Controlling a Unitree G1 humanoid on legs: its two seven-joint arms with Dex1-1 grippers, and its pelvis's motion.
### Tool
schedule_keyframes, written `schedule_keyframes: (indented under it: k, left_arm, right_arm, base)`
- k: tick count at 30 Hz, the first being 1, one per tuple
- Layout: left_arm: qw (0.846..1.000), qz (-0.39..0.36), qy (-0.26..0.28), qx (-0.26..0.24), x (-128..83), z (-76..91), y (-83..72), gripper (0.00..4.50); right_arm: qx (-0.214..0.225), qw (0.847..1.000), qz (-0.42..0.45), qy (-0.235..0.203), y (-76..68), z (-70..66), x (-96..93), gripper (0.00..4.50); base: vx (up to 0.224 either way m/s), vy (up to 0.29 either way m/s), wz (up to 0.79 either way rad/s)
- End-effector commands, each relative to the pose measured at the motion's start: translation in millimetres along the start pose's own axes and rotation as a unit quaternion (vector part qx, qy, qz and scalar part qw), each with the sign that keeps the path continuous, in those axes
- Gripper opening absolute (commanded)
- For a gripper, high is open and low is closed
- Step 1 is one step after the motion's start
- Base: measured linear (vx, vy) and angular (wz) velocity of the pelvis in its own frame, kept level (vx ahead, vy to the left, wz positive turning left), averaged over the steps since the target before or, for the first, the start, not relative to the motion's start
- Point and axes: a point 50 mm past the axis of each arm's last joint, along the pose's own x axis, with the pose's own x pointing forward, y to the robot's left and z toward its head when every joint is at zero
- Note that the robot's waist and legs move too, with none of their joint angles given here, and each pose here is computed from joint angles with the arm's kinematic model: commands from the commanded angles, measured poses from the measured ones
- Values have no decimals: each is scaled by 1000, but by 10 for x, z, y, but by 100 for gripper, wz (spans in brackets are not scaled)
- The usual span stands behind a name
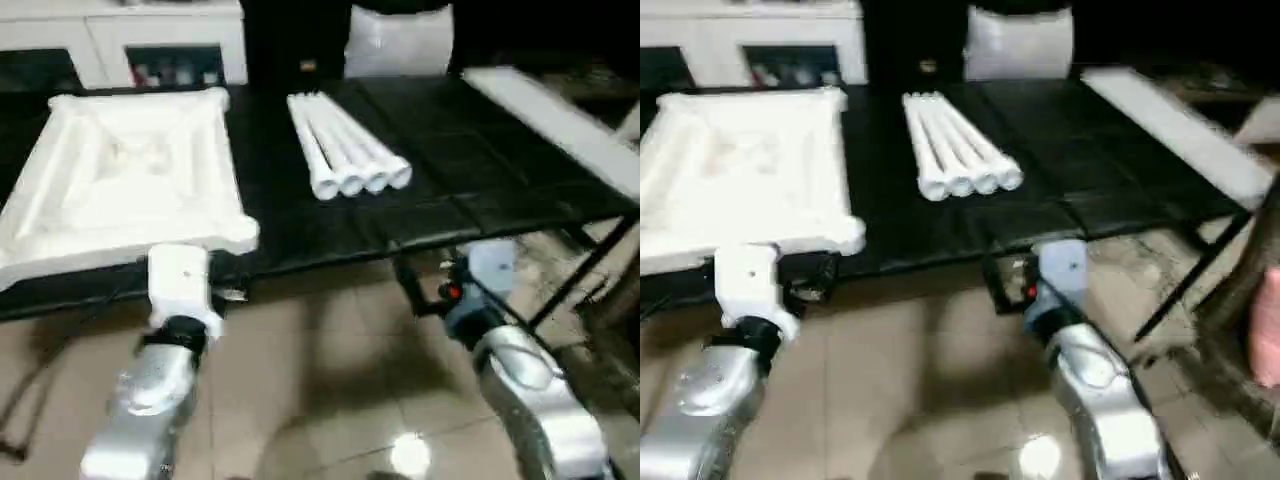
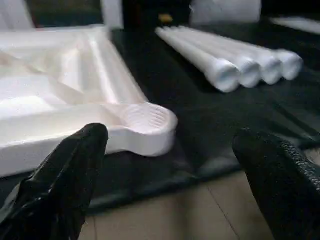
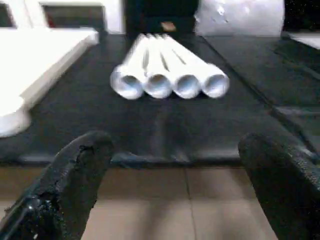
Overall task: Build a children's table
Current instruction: Move to table
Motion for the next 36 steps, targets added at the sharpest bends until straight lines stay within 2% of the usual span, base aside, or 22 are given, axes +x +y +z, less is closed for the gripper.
schedule_keyframes:
  k: [1, 5, 6, 9, 12, 15, 17, 18, 24, 36]
  left_arm:
    - [999, 29, 8, 13, -3, -11, 85, 448]
    - [999, 33, 9, 0, 15, -8, 92, 448]
    - [999, 32, 5, -7, 26, 3, 91, 448]
    - [999, 35, 12, -2, 28, -5, 107, 448]
    - [999, 38, 8, -12, 18, 9, 129, 448]
    - [999, 24, -10, -30, 12, 82, 137, 448]
    - [999, 18, -17, -21, 8, 108, 138, 448]
    - [999, 15, -18, -22, 6, 114, 132, 430]
    - [999, 24, -15, -26, 3, 106, 134, 430]
    - [999, 23, -17, -24, 4, 112, 155, 430]
  right_arm:
    - [5, 1000, -5, -7, 4, 45, 9, 450]
    - [-5, 1000, -12, -9, -9, 62, 21, 450]
    - [-29, 999, 2, -15, 2, 84, 33, 450]
    - [-7, 999, 26, -25, 51, 121, 27, 450]
    - [-17, 999, 35, -12, 84, 113, 31, 450]
    - [11, 999, 47, -8, 128, 108, 30, 450]
    - [8, 999, 43, -10, 127, 108, 31, 450]
    - [6, 999, 41, -9, 124, 106, 34, 450]
    - [0, 999, 41, 4, 129, 90, 44, 450]
    - [21, 998, 55, 11, 167, 88, 25, 450]
  base:
    - [32, -148, 5]
    - [43, -156, 49]
    - [56, -195, 66]
    - [4, -225, 47]
    - [4, -215, 1]
    - [-25, -117, -1]
    - [-29, -88, 1]
    - [0, 0, 0]
    - [12, 19, 0]
    - [103, 12, 4]
